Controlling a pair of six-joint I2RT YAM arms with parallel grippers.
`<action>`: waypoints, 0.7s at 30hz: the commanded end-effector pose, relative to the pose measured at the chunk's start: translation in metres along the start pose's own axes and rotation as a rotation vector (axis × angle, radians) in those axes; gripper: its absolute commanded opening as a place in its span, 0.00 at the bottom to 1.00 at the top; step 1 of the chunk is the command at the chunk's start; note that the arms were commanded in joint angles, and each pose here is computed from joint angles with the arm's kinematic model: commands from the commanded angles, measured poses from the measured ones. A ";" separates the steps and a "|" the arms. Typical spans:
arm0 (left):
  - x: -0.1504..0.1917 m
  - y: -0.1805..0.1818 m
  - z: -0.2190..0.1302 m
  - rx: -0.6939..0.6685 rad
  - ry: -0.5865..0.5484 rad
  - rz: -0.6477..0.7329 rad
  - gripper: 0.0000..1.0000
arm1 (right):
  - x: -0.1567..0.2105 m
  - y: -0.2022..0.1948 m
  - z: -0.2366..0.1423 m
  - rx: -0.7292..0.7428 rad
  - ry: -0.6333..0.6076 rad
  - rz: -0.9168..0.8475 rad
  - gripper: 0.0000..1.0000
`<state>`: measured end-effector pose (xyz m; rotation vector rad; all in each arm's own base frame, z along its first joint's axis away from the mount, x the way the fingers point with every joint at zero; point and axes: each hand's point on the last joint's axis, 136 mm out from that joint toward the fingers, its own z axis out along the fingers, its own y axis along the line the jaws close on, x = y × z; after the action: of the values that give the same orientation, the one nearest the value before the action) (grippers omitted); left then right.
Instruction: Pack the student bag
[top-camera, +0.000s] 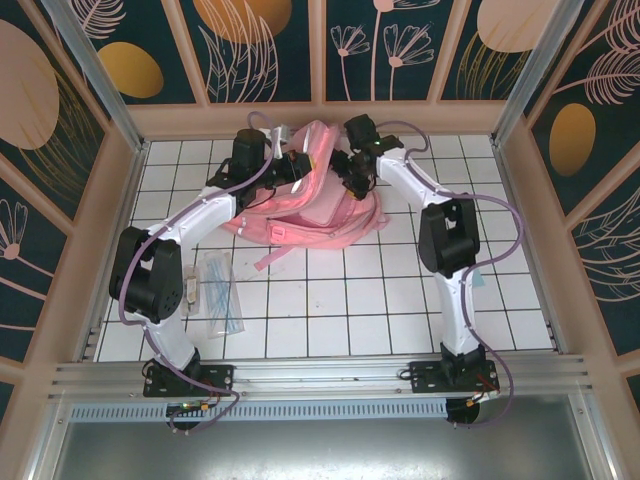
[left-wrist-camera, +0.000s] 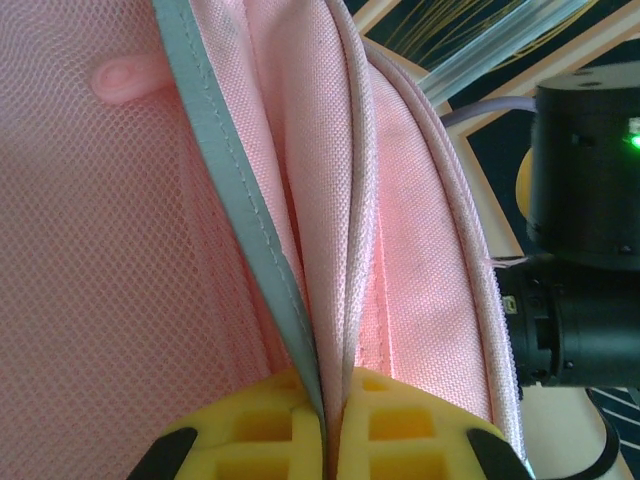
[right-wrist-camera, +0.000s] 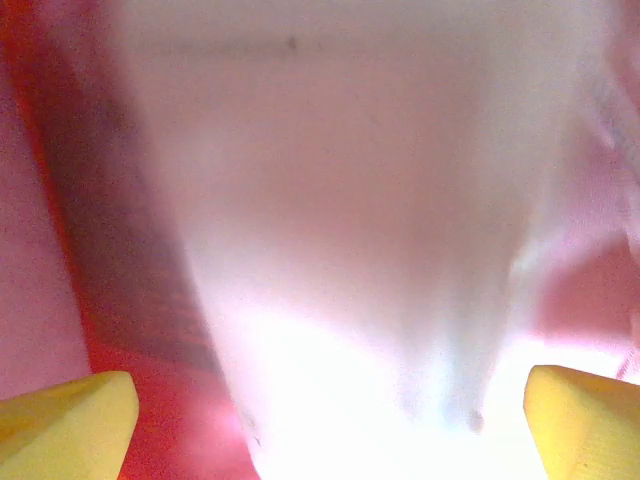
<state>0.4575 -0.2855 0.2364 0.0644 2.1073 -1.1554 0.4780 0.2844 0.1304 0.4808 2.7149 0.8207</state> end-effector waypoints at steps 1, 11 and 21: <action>-0.052 -0.053 -0.028 0.150 -0.189 0.092 0.00 | -0.010 0.019 -0.047 -0.095 -0.081 -0.027 0.99; -0.053 -0.059 -0.031 0.204 -0.171 0.059 0.00 | 0.007 0.000 -0.048 -0.203 -0.063 -0.069 0.66; -0.049 -0.072 -0.030 0.269 -0.114 0.047 0.00 | 0.018 0.015 0.027 -0.307 -0.014 -0.164 0.47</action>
<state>0.4572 -0.2819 0.2395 -0.0028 2.1009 -1.2675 0.4564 0.2992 0.1175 0.2757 2.5861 1.0933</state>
